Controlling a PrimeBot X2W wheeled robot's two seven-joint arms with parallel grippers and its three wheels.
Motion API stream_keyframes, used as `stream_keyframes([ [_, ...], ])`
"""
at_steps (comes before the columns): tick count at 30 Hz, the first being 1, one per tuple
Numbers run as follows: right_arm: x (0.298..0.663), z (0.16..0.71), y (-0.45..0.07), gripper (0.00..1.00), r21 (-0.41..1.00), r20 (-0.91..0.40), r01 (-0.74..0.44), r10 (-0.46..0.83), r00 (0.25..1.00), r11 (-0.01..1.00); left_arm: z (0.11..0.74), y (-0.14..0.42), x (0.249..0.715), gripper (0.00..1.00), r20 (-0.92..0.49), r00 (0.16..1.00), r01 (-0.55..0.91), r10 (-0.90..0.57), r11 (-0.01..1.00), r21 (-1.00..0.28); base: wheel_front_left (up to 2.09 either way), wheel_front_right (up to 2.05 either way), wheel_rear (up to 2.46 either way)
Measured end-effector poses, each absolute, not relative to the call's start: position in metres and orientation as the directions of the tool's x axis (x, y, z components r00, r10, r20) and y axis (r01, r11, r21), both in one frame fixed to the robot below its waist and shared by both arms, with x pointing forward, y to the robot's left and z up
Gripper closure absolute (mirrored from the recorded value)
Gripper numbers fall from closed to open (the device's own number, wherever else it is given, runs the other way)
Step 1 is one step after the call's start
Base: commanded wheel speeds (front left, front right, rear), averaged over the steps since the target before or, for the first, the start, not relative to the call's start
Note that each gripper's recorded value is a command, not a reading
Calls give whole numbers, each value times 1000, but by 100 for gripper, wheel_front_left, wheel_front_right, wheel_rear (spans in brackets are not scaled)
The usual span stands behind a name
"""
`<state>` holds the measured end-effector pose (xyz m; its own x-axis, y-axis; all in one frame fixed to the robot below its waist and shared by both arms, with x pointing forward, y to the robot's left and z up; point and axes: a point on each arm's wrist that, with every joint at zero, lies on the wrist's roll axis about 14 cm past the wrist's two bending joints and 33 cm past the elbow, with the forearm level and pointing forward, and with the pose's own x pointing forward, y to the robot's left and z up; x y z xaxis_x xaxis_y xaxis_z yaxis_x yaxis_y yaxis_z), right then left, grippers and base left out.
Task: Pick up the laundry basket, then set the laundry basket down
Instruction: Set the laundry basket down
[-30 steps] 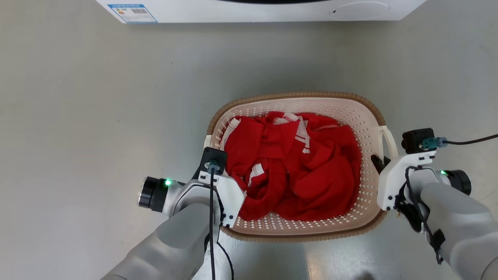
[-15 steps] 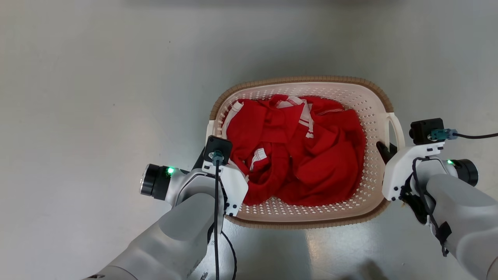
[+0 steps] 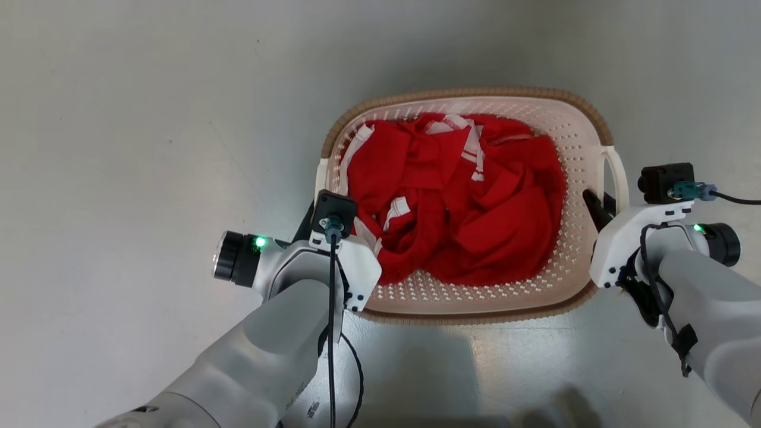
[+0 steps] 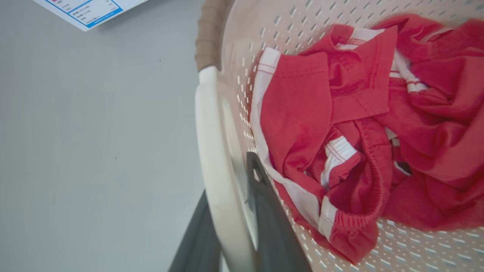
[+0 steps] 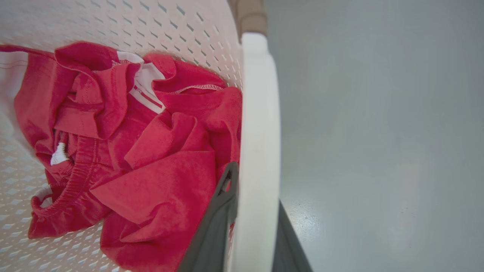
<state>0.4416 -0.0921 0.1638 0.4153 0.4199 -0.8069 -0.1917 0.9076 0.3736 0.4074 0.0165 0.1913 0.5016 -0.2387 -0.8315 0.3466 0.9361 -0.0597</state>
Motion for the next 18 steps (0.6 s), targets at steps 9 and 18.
stream_keyframes([
  [9,446,157,-93,100,373,-801,-190,418,429,908,188,16,412,100,-819,522,345,-239,937,-53,0,0,0],
  [18,446,150,-94,100,373,-802,-186,417,428,909,183,16,415,100,-820,520,346,-240,937,-55,0,0,0],
])
